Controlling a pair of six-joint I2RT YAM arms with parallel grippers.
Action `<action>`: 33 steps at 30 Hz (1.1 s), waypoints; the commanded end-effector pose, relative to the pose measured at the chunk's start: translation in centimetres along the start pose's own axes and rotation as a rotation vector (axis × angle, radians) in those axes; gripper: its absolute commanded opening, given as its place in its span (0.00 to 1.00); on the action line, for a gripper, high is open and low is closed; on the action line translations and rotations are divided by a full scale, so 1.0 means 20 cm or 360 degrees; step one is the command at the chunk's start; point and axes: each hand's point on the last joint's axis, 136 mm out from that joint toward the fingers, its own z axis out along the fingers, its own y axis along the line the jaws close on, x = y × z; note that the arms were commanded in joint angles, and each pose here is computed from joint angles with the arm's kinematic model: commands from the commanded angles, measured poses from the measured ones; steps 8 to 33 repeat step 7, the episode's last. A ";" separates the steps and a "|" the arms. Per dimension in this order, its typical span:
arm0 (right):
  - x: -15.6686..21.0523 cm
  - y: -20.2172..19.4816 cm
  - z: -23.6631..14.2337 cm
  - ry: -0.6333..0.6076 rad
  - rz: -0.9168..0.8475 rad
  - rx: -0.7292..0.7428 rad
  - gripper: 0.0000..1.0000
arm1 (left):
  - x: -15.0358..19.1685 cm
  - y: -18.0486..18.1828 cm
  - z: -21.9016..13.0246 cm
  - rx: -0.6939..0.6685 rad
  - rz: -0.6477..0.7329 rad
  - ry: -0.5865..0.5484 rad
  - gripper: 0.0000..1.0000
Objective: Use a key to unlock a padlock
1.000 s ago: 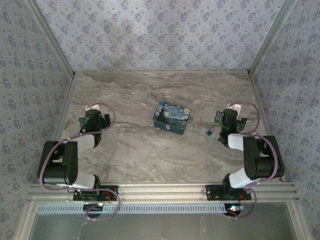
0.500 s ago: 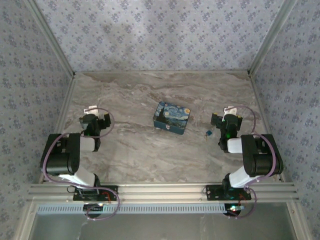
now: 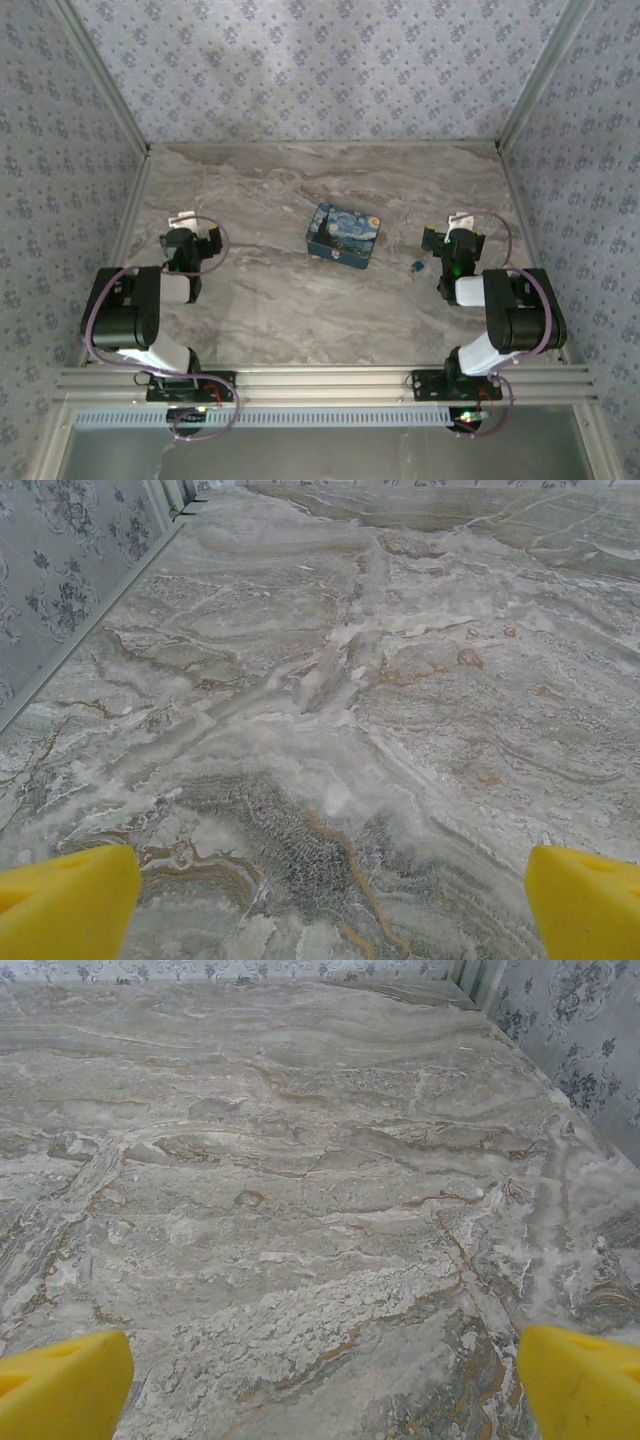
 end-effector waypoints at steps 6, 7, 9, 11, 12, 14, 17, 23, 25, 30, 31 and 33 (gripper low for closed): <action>-0.05 -0.01 0.01 -0.0049 0.0004 -0.0001 1.00 | -0.07 -0.02 0.00 0.0019 -0.0011 -0.0064 0.98; -0.05 -0.01 0.01 -0.0051 0.0005 0.0001 1.00 | -0.07 -0.02 0.00 0.0018 -0.0011 -0.0064 0.98; -0.05 -0.01 0.01 -0.0051 0.0005 0.0001 1.00 | -0.07 -0.02 0.00 0.0018 -0.0011 -0.0064 0.98; -0.05 -0.01 0.01 -0.0051 0.0005 0.0001 1.00 | -0.07 -0.02 0.00 0.0018 -0.0011 -0.0064 0.98; -0.05 -0.01 0.01 -0.0051 0.0005 0.0001 1.00 | -0.07 -0.02 0.00 0.0018 -0.0011 -0.0064 0.98; -0.05 -0.01 0.01 -0.0051 0.0005 0.0001 1.00 | -0.07 -0.02 0.00 0.0018 -0.0011 -0.0064 0.98; -0.05 -0.01 0.01 -0.0051 0.0005 0.0001 1.00 | -0.07 -0.02 0.00 0.0018 -0.0011 -0.0064 0.98; -0.05 -0.01 0.01 -0.0051 0.0005 0.0001 1.00 | -0.07 -0.02 0.00 0.0018 -0.0011 -0.0064 0.98; -0.05 -0.01 0.01 -0.0051 0.0005 0.0001 1.00 | -0.07 -0.02 0.00 0.0018 -0.0011 -0.0064 0.98; -0.05 -0.01 0.01 -0.0051 0.0005 0.0001 1.00 | -0.07 -0.02 0.00 0.0018 -0.0011 -0.0064 0.98; -0.05 -0.01 0.01 -0.0051 0.0005 0.0001 1.00 | -0.07 -0.02 0.00 0.0018 -0.0011 -0.0064 0.98; -0.05 -0.01 0.01 -0.0051 0.0005 0.0001 1.00 | -0.07 -0.02 0.00 0.0018 -0.0011 -0.0064 0.98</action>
